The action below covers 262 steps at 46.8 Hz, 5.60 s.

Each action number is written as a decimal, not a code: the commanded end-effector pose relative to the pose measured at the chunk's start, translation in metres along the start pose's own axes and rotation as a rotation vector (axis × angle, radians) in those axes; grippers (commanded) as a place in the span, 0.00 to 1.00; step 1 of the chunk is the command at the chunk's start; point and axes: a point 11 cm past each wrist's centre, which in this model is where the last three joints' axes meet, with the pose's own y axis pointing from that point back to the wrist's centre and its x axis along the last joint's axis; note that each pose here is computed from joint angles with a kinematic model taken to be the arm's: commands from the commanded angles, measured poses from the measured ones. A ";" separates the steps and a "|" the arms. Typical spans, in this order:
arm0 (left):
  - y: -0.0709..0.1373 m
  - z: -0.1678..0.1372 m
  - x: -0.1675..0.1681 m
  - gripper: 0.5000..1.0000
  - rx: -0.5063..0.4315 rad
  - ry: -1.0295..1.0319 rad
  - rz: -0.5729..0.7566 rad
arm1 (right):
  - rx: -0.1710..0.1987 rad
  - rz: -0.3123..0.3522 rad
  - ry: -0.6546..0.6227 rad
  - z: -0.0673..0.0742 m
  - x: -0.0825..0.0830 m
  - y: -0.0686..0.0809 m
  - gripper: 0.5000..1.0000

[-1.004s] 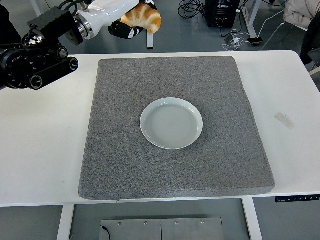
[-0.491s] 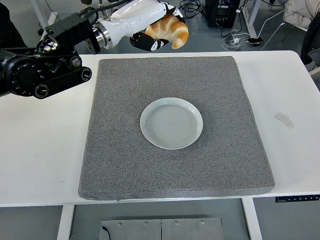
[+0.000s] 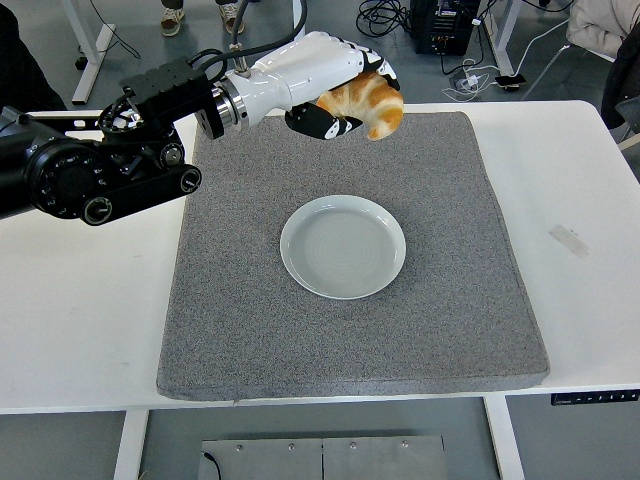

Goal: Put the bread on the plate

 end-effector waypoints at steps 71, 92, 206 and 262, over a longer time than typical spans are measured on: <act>0.033 0.001 -0.132 0.00 -0.004 -0.053 -0.144 | 0.000 0.000 0.000 0.000 0.000 0.000 1.00; 0.037 -0.005 -0.154 0.00 0.036 -0.048 -0.157 | 0.000 0.000 0.000 0.000 0.000 0.000 1.00; 0.019 -0.038 -0.057 0.93 0.089 0.568 0.233 | 0.000 0.000 0.000 0.000 0.000 0.000 1.00; 0.079 -0.157 -0.059 0.93 0.488 1.551 0.915 | 0.000 0.000 0.000 0.000 0.000 0.000 1.00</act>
